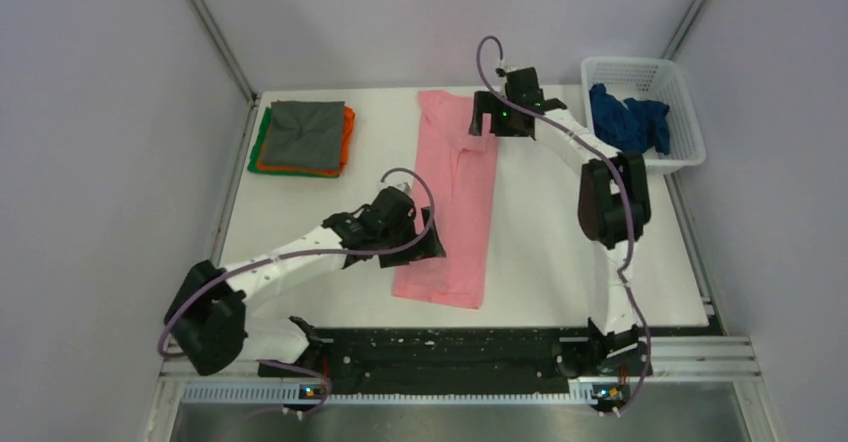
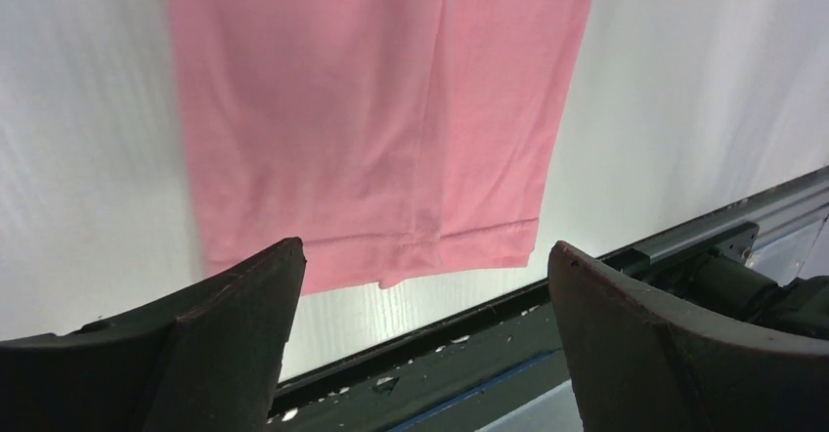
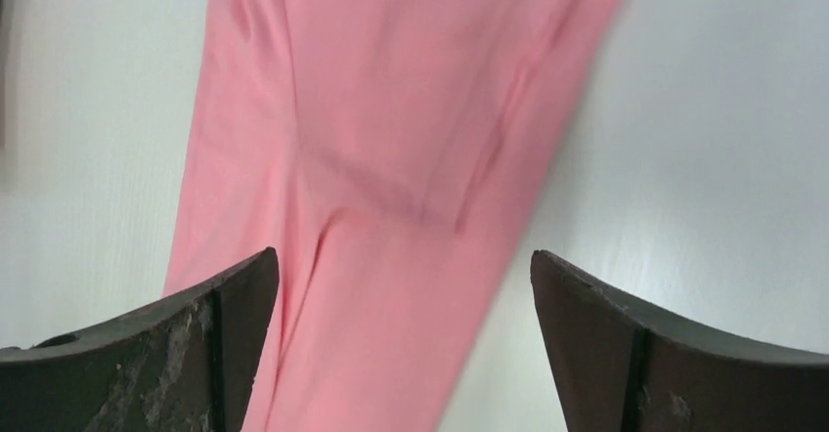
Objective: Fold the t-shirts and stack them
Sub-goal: Rotate the tshirt 80 degrees, then grab the bottom of the folded rectangular tshirt with both arms, then fold the folded rectangular tshirt in 1/3 of the way, then grab one side of the 2/3 rectangular tshirt with both arms, then fold the long partially folded tshirt into a neat square
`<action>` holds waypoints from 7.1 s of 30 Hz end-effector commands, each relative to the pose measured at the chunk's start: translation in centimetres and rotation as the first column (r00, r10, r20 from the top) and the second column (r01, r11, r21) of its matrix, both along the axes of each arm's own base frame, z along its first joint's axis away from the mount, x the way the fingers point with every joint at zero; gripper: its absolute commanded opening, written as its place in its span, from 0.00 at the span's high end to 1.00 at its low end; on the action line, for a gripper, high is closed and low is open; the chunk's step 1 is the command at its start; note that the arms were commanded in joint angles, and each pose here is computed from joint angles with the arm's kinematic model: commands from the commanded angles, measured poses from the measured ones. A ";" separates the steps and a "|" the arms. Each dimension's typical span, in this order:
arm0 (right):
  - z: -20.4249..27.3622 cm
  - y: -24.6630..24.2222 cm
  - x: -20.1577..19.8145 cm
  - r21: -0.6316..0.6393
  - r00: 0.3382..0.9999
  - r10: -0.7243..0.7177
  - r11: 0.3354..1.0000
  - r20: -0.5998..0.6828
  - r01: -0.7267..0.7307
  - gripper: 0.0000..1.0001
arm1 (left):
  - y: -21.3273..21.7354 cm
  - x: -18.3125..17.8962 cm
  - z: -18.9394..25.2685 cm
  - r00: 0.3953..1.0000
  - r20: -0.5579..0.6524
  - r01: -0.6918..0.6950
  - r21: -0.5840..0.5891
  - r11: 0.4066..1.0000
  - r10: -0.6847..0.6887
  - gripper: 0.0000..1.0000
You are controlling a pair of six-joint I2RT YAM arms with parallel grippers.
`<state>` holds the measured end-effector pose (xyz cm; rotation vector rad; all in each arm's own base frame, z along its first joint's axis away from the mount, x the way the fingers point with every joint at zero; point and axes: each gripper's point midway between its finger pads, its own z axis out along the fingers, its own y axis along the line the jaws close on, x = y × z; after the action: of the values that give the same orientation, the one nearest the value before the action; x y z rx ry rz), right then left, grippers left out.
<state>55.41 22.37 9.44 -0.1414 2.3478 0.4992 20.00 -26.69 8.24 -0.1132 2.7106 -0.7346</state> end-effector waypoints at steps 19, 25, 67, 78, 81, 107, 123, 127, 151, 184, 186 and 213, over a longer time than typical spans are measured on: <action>-5.1 4.0 -41.3 -0.064 0.938 0.259 0.958 -0.232 -0.280 0.11 | 7.7 -3.8 -6.6 0.991 -0.060 -0.110 0.139 0.984 0.119 0.56; -7.1 4.2 -44.0 -0.086 0.911 0.297 0.939 -0.287 -0.333 0.27 | 7.6 -4.0 -7.2 0.989 -0.087 -0.108 0.140 0.984 0.120 1.00; 1.7 3.5 -33.2 0.084 0.992 0.123 0.989 -0.026 -0.120 1.00 | 2.5 7.1 3.9 0.984 0.143 -0.092 -0.124 0.988 0.110 1.00; 2.8 1.4 -23.2 0.081 0.999 -0.033 0.996 -0.002 0.033 1.00 | 2.0 17.4 5.3 0.973 0.191 -0.110 -0.104 0.989 0.128 1.00; 2.8 1.1 -21.2 0.096 0.999 -0.040 0.995 -0.005 0.040 1.00 | 2.3 19.4 4.7 0.971 0.192 -0.124 -0.084 0.989 0.139 1.00; 2.2 -2.3 -11.4 0.122 0.991 -0.134 0.984 0.021 0.130 0.01 | 4.3 26.1 4.9 0.963 0.215 -0.153 -0.070 0.986 0.165 0.01; 0.5 6.4 -19.6 0.161 0.972 0.227 0.959 0.053 -0.233 0.01 | 10.0 9.9 -0.5 0.969 0.062 -0.240 -0.015 0.971 0.241 0.01; -1.3 7.2 -17.7 0.139 0.975 0.218 0.965 0.031 -0.220 0.01 | 11.1 8.7 -0.5 0.962 0.067 -0.266 0.016 0.964 0.264 0.01; 0.5 -0.8 -20.6 0.126 0.999 -0.048 0.991 0.011 0.047 0.01 | 6.2 11.3 -3.3 0.983 -0.032 -0.183 -0.082 0.980 0.181 0.14; -8.4 -0.8 -29.6 0.153 0.959 -0.009 0.987 -0.285 0.055 0.89 | 6.0 10.2 -7.8 0.975 -0.110 -0.196 -0.019 0.980 0.193 1.00; -8.1 -0.6 -30.2 0.165 0.958 0.016 0.986 -0.288 0.033 1.00 | 6.1 9.5 -7.6 0.975 -0.126 -0.188 -0.026 0.982 0.183 1.00; 7.9 0.5 -37.6 0.349 0.968 0.249 0.909 -0.018 -0.227 1.00 | 8.2 1.6 8.5 0.945 0.237 -0.194 -0.152 0.969 0.226 1.00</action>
<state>14.82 23.17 14.39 -0.2889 2.3706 1.1430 18.47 -18.81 14.61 -0.3087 2.4532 -0.8989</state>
